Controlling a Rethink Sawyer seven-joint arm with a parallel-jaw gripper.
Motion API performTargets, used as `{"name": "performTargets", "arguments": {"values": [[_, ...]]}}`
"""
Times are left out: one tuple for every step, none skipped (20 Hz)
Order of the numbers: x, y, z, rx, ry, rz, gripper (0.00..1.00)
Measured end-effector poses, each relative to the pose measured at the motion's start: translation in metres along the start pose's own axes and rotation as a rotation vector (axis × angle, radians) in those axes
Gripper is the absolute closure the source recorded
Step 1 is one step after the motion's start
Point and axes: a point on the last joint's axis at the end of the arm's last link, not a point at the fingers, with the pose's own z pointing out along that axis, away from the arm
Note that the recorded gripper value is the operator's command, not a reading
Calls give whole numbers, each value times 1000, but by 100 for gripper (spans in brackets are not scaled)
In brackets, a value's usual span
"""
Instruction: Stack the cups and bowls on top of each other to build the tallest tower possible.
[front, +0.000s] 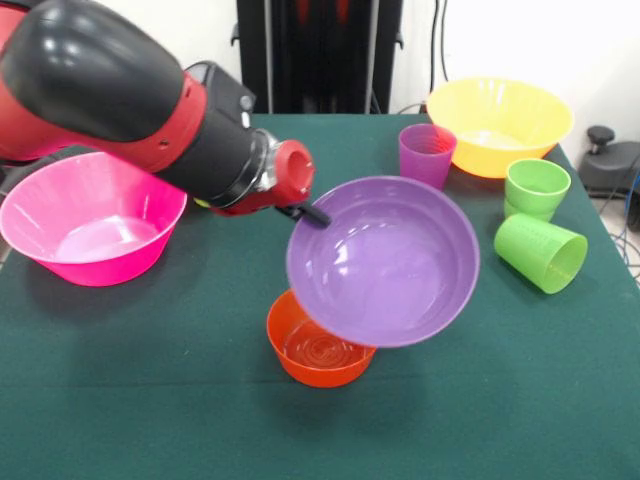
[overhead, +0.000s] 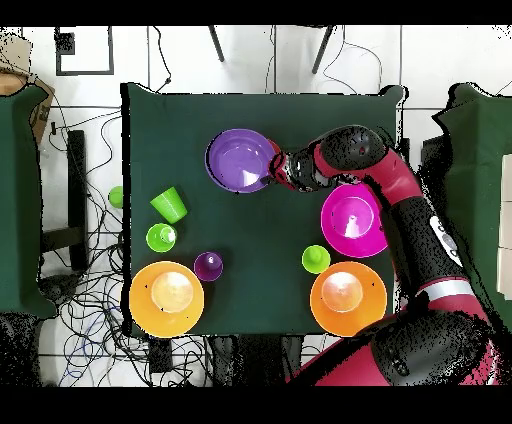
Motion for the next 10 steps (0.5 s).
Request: {"name": "performTargets", "arguments": {"values": [[-5, -2, -3, 5, -13, 0, 100], [-9, -5, -6, 9, -27, 1, 100], [-14, -7, -9, 15, -39, 1, 100], [-22, -13, -14, 25, -59, 3, 100], [-25, -15, -16, 29, -67, 4, 100], [-27, -17, -17, 32, -72, 5, 100], [-29, -18, -18, 36, -77, 5, 100], [-31, -20, -20, 39, -82, 6, 100], [-35, -24, -22, 49, -93, 7, 100], [-37, -26, -24, 53, -99, 7, 100]]}}
